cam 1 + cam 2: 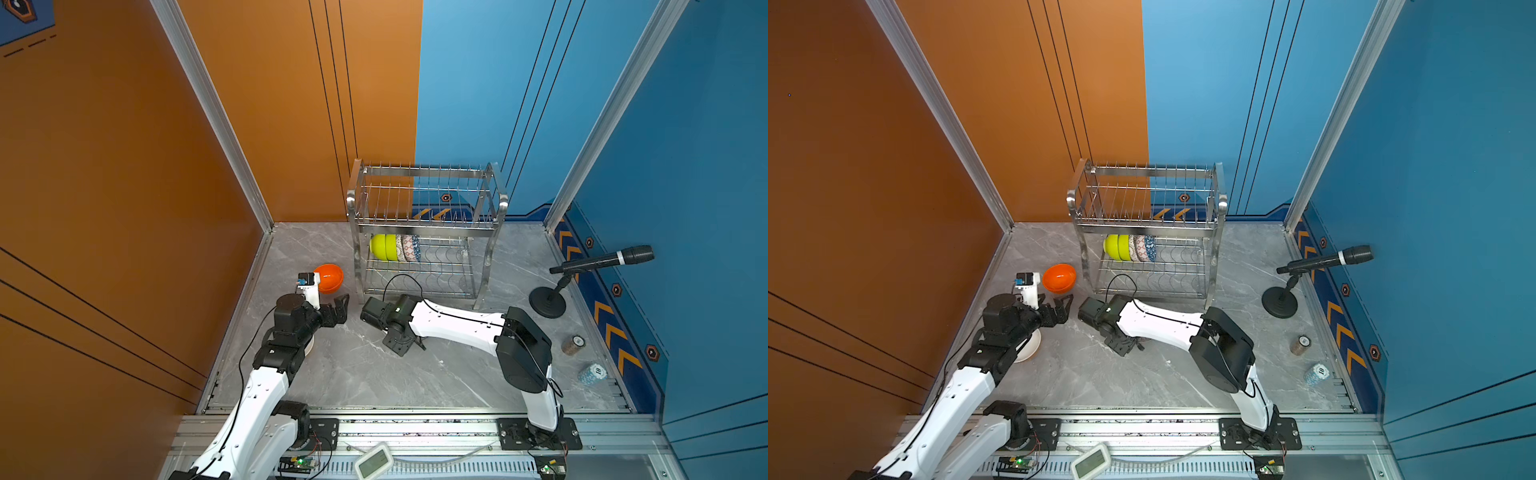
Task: Load bowls into a dish rack
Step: Pick up the bowl from the center of the table, then place the bowl in the dish rack.
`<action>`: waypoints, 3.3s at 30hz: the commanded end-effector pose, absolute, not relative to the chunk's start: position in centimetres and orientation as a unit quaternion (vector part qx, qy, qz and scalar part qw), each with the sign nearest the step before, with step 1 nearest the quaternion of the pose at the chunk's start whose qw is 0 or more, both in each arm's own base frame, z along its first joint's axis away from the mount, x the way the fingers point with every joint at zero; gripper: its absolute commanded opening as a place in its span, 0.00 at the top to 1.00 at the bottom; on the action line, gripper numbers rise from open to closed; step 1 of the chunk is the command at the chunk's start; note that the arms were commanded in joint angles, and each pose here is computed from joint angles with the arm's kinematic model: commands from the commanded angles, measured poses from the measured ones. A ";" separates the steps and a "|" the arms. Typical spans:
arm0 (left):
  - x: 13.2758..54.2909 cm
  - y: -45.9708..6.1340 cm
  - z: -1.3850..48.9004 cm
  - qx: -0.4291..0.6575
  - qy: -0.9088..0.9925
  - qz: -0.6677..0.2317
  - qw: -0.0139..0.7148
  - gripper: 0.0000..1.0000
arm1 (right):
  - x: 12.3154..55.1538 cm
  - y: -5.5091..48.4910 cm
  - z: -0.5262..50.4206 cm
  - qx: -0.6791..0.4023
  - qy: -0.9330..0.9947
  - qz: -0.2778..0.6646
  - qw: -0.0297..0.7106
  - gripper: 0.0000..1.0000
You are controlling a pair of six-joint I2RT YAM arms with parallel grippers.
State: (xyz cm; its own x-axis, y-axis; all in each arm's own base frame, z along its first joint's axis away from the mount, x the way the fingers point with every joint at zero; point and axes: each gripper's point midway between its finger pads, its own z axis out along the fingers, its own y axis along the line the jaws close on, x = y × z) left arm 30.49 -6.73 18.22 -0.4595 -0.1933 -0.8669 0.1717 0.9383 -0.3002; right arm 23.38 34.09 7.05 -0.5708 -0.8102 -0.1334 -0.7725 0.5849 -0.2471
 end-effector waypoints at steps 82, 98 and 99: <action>28.0 -13.8 19.3 0.137 0.803 -0.220 0.537 0.02 | 31.7 30.8 24.5 -0.152 0.792 0.077 0.587 1.00; 27.6 -14.2 20.1 0.121 0.799 -0.254 0.532 0.02 | 35.3 28.7 23.6 0.012 0.775 0.108 0.623 1.00; 27.6 -14.3 20.0 0.114 0.800 -0.260 0.528 0.02 | 35.5 28.5 23.5 0.024 0.773 0.110 0.624 1.00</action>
State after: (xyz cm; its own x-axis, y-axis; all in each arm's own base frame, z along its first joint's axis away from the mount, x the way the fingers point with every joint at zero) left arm 27.76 -14.29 19.70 -0.4018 -0.0524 -0.9142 0.4695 0.8454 -0.2548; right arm 34.57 29.24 21.92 -0.2890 0.0345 -0.9567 -0.1768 0.9802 0.0888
